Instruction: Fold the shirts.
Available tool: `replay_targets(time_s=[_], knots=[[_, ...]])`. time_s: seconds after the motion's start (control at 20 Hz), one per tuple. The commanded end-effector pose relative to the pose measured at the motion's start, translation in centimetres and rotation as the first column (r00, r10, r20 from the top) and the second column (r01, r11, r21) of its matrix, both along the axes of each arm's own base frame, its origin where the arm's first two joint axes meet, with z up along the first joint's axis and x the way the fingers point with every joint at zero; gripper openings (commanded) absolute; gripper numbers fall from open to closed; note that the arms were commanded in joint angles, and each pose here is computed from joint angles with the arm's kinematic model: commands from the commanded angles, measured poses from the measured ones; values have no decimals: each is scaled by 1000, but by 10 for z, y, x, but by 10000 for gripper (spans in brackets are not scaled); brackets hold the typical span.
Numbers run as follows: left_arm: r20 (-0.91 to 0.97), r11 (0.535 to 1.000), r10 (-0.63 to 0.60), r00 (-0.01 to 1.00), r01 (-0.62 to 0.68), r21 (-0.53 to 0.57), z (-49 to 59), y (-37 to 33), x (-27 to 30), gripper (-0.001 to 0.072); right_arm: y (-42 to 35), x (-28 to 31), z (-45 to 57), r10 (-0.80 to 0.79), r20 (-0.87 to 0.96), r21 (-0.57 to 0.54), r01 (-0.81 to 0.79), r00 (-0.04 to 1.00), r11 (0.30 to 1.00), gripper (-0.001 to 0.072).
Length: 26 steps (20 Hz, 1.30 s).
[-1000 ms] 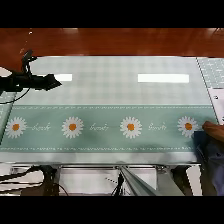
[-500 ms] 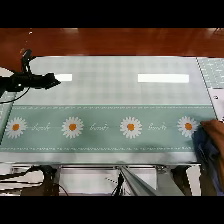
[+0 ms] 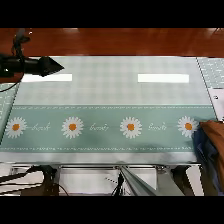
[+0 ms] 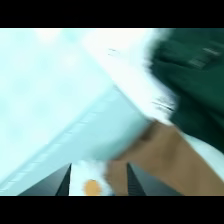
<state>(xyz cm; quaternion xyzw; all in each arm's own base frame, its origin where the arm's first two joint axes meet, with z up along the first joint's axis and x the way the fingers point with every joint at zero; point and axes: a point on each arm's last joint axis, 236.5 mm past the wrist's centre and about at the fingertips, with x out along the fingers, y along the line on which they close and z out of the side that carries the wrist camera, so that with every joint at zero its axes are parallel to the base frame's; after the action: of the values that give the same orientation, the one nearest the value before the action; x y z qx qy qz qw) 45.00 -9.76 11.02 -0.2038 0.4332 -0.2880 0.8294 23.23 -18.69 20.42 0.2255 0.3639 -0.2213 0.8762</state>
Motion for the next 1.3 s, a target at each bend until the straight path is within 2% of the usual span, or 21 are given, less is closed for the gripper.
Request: replay_targets(time_s=[0.0,0.1,0.2,0.3,0.45,0.65,1.25], knots=[[47,988,-60,997,53,146,36,-16,-21,420,56,64,-3,271,70,46,-275,960,960,474],[34,955,-71,997,58,290,35,-21,-40,429,88,84,-37,422,-66,44,-420,904,906,605],[-11,894,-159,987,149,423,24,-37,-66,718,122,99,-69,543,-203,42,-546,815,836,625],[-74,823,-155,985,170,542,8,-40,-79,717,155,114,-94,616,-272,64,-625,739,778,625],[-62,743,-11,998,50,668,1,-30,-77,717,193,124,-125,685,-324,133,-686,652,715,625],[-77,736,-12,997,61,674,-8,-39,-77,712,202,128,-144,700,-353,178,-689,621,702,623],[-93,731,-11,996,72,678,-15,-40,-75,712,202,130,-144,700,-348,177,-689,624,703,622]])
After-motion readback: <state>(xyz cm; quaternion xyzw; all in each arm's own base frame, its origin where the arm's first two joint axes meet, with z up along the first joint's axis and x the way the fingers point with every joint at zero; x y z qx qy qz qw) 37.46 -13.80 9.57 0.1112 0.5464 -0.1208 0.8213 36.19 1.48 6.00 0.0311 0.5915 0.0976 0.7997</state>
